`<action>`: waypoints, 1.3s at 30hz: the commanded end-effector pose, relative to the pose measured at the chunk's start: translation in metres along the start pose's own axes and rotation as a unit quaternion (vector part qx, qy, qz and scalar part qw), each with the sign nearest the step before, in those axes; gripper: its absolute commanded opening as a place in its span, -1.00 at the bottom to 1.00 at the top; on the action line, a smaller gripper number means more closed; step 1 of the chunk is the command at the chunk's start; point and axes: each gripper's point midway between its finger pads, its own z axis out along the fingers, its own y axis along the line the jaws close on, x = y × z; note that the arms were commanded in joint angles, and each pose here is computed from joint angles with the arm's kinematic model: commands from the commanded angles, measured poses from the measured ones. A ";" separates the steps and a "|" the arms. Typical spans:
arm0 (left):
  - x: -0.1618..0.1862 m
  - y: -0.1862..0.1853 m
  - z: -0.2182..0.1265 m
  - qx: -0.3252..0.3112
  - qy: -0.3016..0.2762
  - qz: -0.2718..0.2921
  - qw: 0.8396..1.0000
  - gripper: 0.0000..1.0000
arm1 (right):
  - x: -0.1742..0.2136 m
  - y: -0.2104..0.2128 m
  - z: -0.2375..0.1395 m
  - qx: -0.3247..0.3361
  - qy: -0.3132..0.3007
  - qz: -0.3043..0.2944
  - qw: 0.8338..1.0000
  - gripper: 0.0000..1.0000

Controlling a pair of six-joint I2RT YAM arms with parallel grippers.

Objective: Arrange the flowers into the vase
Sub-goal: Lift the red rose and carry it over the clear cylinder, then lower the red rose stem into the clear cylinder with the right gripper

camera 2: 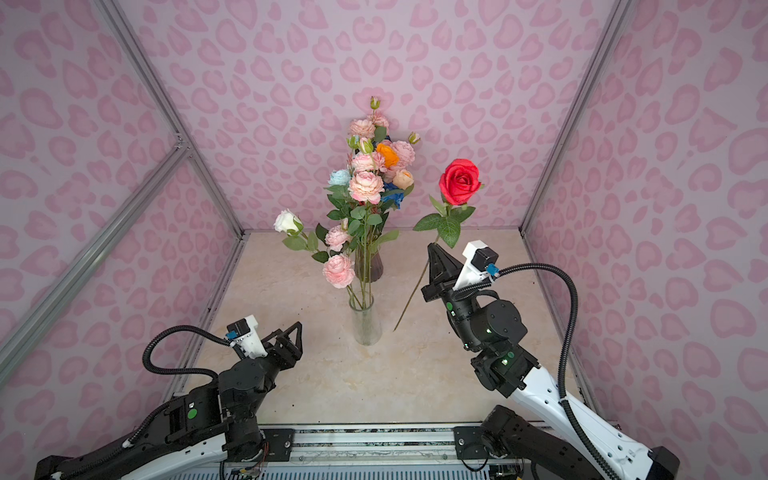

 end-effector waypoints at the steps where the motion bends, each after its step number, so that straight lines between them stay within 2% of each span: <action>1: 0.000 0.004 -0.001 -0.005 0.001 -0.012 1.000 0.42 | -0.030 0.025 0.010 -0.023 -0.059 -0.035 0.997 -1.00; 7: 0.004 0.010 -0.003 -0.003 0.005 -0.029 1.000 0.42 | -0.024 0.060 0.031 -0.057 -0.061 -0.062 0.995 -1.00; 15: 0.003 0.008 -0.007 0.015 0.007 -0.037 0.999 0.42 | -0.002 0.073 0.055 -0.063 -0.050 -0.079 0.994 -1.00; 28: 0.002 -0.003 -0.005 0.017 0.019 -0.015 1.000 0.42 | 0.027 0.076 0.071 -0.066 -0.044 -0.082 0.994 -1.00; 39: 0.005 -0.002 -0.003 0.015 0.020 -0.014 1.000 0.42 | 0.046 0.076 0.077 -0.064 -0.023 -0.108 0.992 -1.00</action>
